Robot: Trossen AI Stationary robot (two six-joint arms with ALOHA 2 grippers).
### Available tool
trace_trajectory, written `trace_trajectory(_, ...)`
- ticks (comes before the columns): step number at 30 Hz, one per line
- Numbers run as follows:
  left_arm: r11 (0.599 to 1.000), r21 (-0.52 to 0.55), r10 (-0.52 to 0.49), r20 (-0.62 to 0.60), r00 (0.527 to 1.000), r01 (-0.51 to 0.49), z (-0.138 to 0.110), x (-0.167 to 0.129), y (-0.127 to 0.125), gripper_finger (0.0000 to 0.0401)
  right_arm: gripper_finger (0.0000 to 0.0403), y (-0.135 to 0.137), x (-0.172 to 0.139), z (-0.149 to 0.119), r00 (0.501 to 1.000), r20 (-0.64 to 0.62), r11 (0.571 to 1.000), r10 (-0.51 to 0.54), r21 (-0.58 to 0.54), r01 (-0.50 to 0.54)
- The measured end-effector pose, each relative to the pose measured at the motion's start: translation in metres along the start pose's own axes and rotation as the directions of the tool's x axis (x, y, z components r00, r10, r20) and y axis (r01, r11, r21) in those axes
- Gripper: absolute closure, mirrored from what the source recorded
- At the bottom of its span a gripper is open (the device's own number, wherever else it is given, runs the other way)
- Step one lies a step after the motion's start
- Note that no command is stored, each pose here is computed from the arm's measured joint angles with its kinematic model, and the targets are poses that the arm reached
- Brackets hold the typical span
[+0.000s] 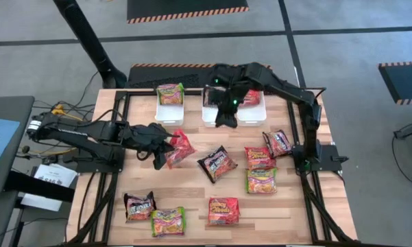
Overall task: Sort Maruchan noodles
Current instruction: Put the orange noodle pack into the right white bin
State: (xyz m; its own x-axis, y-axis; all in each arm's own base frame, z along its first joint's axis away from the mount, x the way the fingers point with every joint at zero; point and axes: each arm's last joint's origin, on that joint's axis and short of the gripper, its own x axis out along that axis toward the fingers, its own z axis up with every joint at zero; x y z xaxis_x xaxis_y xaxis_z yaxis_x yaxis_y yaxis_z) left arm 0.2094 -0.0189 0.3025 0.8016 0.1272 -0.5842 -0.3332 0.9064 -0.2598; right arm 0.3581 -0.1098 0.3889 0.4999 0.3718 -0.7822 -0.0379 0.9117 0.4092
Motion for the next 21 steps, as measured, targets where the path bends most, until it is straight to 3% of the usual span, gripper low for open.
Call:
trace_trajectory(4,1.000,-0.015,0.027,0.011,1.000,-0.027,0.003,0.001,0.005,0.0401,0.0266,-0.015,-0.009,0.001,0.999,0.048,1.000,-0.016,0.003,0.016)
trace_trajectory(11,0.995,-0.042,0.092,0.037,0.995,-0.090,0.007,0.002,0.014,0.0401,0.0257,-0.027,-0.016,0.007,0.990,0.132,0.984,-0.047,-0.164,0.068)
trace_trajectory(21,0.984,-0.072,0.166,0.067,0.984,-0.161,0.011,0.003,0.022,0.0401,0.0184,-0.027,-0.018,0.017,0.973,0.223,0.969,-0.056,-0.224,0.107)
